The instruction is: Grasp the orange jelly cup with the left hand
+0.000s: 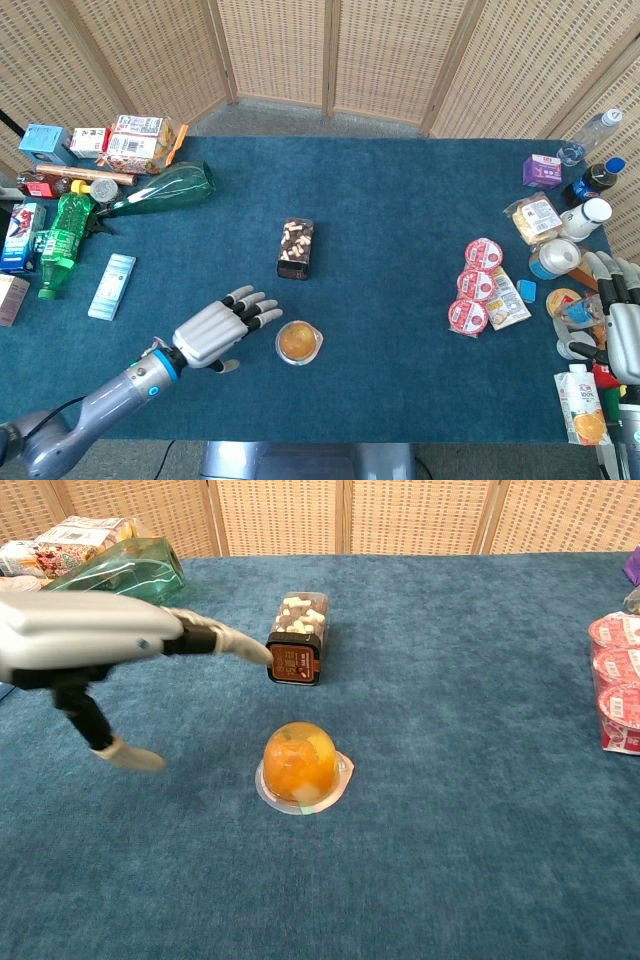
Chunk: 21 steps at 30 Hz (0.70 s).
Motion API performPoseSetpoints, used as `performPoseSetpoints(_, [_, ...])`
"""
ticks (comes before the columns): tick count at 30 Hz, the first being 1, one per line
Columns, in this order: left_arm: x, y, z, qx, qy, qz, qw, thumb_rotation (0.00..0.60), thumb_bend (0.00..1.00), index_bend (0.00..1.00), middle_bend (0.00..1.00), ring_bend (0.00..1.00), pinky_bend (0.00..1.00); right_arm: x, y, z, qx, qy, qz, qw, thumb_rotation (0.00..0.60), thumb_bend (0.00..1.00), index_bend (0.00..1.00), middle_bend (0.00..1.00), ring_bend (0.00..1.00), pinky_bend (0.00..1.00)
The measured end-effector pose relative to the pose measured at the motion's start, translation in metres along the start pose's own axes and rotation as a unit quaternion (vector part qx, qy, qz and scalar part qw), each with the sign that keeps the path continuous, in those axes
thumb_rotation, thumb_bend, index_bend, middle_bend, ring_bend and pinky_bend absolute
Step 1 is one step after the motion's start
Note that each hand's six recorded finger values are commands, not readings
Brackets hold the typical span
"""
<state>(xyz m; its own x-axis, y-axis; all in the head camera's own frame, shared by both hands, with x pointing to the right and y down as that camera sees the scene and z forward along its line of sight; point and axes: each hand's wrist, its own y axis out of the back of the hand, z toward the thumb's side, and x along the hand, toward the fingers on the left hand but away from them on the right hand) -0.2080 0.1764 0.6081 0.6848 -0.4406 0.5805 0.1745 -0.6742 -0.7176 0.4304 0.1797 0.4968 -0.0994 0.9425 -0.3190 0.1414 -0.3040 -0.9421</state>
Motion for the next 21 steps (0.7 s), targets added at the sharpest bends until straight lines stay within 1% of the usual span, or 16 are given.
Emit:
performPoseSetpoints(5, [0.022, -0.013, 0.01, -0.003, -0.015, -0.018, 0.9997, 0.6, 0.27, 0.08, 0.0, 0.0, 0.0, 0.0, 0.0, -0.003, -0.001, -0.004, -0.001, 1.0, 0.502, 0.32, 0.0, 0.0, 0.0, 0.0])
performPoseSetpoints(12, [0.046, -0.025, 0.02, 0.0, -0.027, -0.029, 0.9992, 0.6, 0.27, 0.12, 0.0, 0.0, 0.0, 0.004, 0.002, -0.01, -0.003, -0.015, -0.004, 0.9999, 0.502, 0.32, 0.0, 0.0, 0.0, 0.0])
performPoseSetpoints(15, [0.054, -0.029, 0.026, 0.003, -0.033, -0.031, 0.999, 0.6, 0.27, 0.18, 0.0, 0.0, 0.0, 0.006, 0.003, -0.013, -0.005, -0.019, -0.006, 0.9998, 0.503, 0.32, 0.0, 0.0, 0.0, 0.0])
performPoseSetpoints(17, [0.059, -0.032, 0.031, 0.002, -0.038, -0.034, 0.9987, 0.6, 0.27, 0.27, 0.01, 0.0, 0.0, 0.007, 0.004, -0.015, -0.007, -0.022, -0.008, 0.9997, 0.504, 0.32, 0.0, 0.0, 0.0, 0.0])
performPoseSetpoints(18, [0.06, -0.034, 0.032, 0.003, -0.039, -0.034, 0.9987, 0.6, 0.27, 0.3, 0.02, 0.01, 0.0, 0.008, 0.005, -0.016, -0.007, -0.023, -0.01, 0.9997, 0.503, 0.32, 0.0, 0.0, 0.0, 0.0])
performPoseSetpoints(21, [0.064, -0.038, 0.032, 0.006, -0.037, -0.034, 0.9987, 0.6, 0.27, 0.36, 0.07, 0.08, 0.0, 0.01, 0.007, -0.019, -0.009, -0.028, -0.013, 0.9995, 0.504, 0.32, 0.0, 0.0, 0.0, 0.0])
